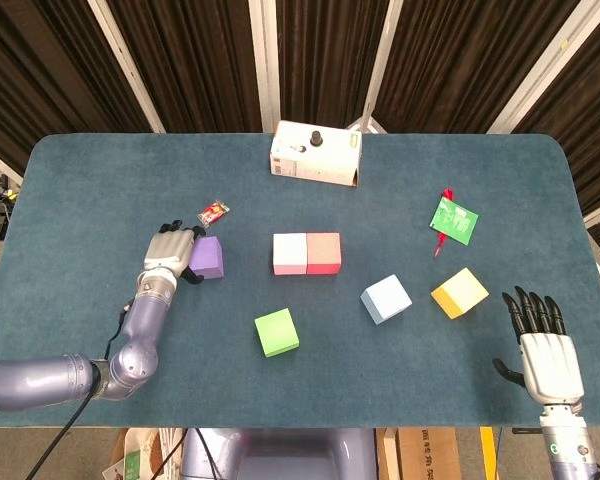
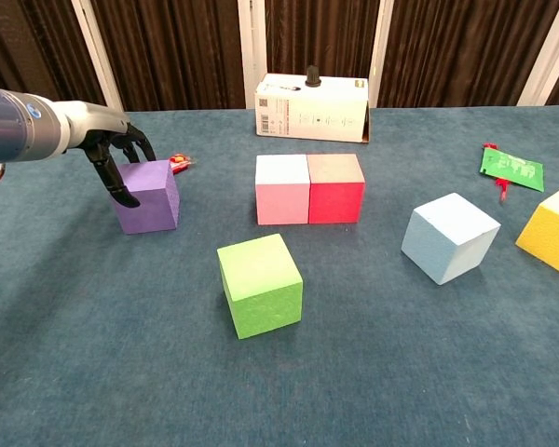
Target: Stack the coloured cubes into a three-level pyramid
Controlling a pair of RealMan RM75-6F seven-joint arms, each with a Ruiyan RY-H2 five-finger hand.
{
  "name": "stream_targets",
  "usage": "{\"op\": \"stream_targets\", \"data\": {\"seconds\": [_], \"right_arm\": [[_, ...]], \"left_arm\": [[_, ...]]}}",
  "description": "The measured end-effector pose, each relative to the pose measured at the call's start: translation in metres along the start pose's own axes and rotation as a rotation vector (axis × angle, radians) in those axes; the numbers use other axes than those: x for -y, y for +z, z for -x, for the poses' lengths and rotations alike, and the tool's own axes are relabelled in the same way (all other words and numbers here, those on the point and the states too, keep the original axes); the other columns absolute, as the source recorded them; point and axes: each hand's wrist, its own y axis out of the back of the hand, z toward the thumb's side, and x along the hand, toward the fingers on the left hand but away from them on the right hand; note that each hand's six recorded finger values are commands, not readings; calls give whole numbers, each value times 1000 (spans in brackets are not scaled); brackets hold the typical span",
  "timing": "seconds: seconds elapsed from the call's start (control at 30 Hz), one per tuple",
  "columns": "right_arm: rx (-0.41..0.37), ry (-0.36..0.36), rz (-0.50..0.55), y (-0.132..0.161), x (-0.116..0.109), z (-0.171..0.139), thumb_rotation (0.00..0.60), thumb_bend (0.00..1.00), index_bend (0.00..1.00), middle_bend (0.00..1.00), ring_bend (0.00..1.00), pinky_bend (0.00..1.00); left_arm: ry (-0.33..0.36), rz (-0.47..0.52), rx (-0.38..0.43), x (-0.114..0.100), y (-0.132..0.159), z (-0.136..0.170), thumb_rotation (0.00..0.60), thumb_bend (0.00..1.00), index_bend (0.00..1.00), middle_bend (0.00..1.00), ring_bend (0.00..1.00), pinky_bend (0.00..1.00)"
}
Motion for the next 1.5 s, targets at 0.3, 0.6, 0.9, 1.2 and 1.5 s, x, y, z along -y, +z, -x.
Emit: {"op": "stream_targets", "data": {"seconds": [0.3,0.6,0.9,1.2,1.5], "right_arm": [[9,4,3,0,2,1,600,183,74,43,0,0],[10,5,6,0,2,1,600,183,75,43,0,0],[16,0,16,-1,1,1,600,183,74,43,0,0],[28,-9,35,-4,-4,0,600,183,74,43,0,0],[37,-5,46,-7,-5,0,600,183,74,43,0,0]], "left_arm": [[4,-11,-8,1,1,-3,600,300,262,279,0,0],[15,2,-19,-2,1,-3,600,456,299,311,0,0],[39,11,18,-15,11,8,600,478,293,288,0,0],[31,-3,149,-26,32,20,600,478,292,282,0,0],[109,-91,192,-32,46,21,600,479,289,265,0,0]]}}
